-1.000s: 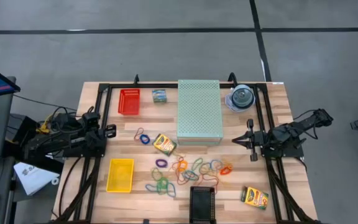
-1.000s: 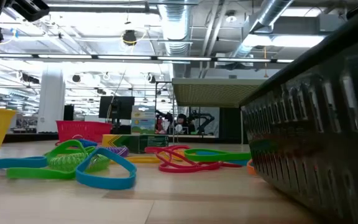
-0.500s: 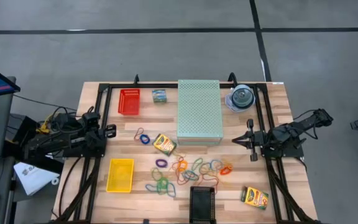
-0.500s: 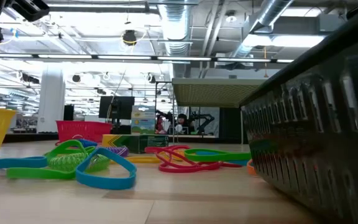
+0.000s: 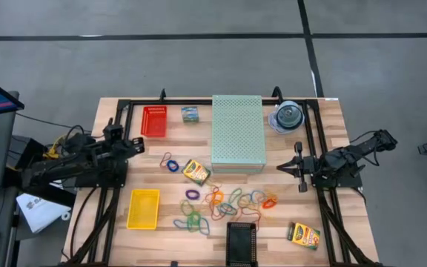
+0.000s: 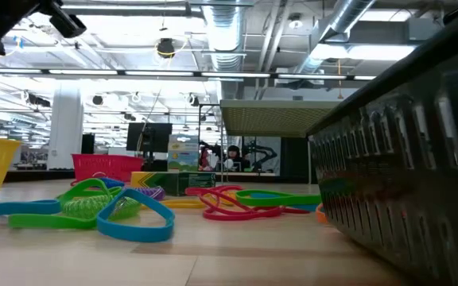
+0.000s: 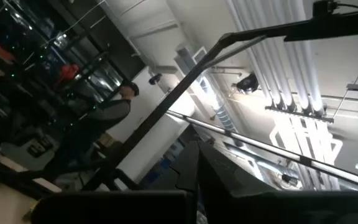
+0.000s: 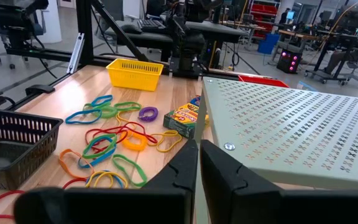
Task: Pick & Place Office Desk Supplies
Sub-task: Put the crayon box into the red bin
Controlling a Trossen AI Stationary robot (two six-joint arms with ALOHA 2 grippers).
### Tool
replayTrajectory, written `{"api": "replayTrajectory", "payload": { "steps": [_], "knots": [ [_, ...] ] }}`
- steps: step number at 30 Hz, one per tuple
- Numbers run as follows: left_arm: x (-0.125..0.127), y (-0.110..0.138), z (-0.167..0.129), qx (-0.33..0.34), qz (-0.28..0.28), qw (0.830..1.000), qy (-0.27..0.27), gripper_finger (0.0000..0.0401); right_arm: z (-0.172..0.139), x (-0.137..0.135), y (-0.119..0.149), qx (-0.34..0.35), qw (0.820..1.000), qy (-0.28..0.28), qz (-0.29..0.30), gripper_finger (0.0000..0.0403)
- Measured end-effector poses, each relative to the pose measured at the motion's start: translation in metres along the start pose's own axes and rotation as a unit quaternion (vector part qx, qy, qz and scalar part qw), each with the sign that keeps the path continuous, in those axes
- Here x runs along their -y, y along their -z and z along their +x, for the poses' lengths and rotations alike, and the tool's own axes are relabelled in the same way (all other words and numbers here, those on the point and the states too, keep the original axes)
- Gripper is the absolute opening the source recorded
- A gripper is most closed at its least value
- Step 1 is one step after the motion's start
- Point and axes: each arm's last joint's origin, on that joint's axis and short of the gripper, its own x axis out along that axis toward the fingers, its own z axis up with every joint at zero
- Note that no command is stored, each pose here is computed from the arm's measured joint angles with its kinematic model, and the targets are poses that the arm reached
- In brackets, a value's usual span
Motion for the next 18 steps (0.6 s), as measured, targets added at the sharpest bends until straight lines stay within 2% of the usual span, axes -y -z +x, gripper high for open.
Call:
{"api": "replayTrajectory", "payload": {
  "steps": [4,7,10,13,18],
  "knots": [
    [-0.009,0.002,0.007,-0.023,-0.023,0.999,-0.012,0.0,0.0,0.0,0.0,0.0,1.0,0.0,0.0,0.0017],
    [-0.01,0.003,0.012,-0.037,-0.046,0.998,0.008,0.0003,0.0,0.0,0.0,0.0,1.0,0.0,0.0,0.0017],
    [-0.016,0.005,0.019,-0.016,-0.054,0.998,-0.008,0.0017,0.0,0.0,0.0,0.0,1.0,0.0,0.0,0.0017],
    [-0.026,0.009,0.024,0.013,-0.053,0.997,-0.053,0.0053,0.0,0.0,0.0,0.0,1.0,0.0,0.0,0.0017],
    [-0.04,0.015,0.03,0.086,-0.015,0.986,-0.145,0.0143,0.0,0.0,0.0,0.0,1.0,0.0,0.0,0.0017]
  ]
}}
